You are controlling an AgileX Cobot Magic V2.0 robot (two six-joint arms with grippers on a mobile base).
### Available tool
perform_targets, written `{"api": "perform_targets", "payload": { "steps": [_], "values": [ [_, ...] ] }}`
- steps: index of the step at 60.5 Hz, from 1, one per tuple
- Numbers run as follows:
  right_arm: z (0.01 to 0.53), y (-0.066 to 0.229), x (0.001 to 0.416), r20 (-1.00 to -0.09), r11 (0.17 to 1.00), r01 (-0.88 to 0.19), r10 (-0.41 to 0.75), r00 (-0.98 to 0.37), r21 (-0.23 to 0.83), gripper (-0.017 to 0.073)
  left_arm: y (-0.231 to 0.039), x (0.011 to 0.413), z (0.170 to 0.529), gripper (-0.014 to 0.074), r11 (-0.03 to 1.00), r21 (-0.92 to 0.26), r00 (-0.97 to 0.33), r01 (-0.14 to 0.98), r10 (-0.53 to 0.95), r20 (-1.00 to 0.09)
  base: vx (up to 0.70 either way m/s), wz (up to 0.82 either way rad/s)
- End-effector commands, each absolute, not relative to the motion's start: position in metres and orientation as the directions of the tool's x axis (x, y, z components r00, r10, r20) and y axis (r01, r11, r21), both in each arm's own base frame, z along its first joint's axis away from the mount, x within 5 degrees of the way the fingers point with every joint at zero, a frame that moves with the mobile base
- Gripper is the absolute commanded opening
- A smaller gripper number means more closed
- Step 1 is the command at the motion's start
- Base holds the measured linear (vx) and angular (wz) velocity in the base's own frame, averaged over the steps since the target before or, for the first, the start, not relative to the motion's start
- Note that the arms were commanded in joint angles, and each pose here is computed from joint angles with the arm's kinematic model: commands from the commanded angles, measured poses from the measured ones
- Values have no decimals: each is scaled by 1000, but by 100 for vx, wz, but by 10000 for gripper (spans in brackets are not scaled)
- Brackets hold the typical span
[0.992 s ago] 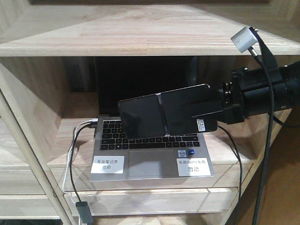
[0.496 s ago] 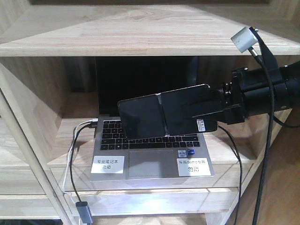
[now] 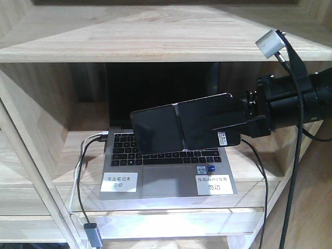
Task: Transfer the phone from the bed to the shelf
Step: 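Raise the held phone above the upper shelf with the right gripper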
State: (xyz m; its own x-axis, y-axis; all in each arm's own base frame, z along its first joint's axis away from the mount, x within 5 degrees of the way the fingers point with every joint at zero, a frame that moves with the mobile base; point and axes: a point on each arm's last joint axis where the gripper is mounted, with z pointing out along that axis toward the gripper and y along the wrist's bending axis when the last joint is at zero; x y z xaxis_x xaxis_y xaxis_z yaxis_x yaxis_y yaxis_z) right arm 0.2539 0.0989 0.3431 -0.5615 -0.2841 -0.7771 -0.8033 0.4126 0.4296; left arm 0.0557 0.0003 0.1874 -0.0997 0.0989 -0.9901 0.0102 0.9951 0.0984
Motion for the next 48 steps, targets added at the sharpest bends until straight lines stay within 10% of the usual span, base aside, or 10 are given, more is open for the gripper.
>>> {"api": "perform_targets", "payload": {
  "steps": [1, 48],
  "values": [
    [367, 103, 241, -818, 323, -836, -234, -525, 444, -1, 0, 55, 202, 1, 996, 89, -2, 7, 89, -996, 0, 0],
    [470, 102, 224, -942, 340, -903, -111, -316, 263, -1, 0, 55, 202, 1, 996, 89, -2, 7, 89, -996, 0, 0]
  ]
}}
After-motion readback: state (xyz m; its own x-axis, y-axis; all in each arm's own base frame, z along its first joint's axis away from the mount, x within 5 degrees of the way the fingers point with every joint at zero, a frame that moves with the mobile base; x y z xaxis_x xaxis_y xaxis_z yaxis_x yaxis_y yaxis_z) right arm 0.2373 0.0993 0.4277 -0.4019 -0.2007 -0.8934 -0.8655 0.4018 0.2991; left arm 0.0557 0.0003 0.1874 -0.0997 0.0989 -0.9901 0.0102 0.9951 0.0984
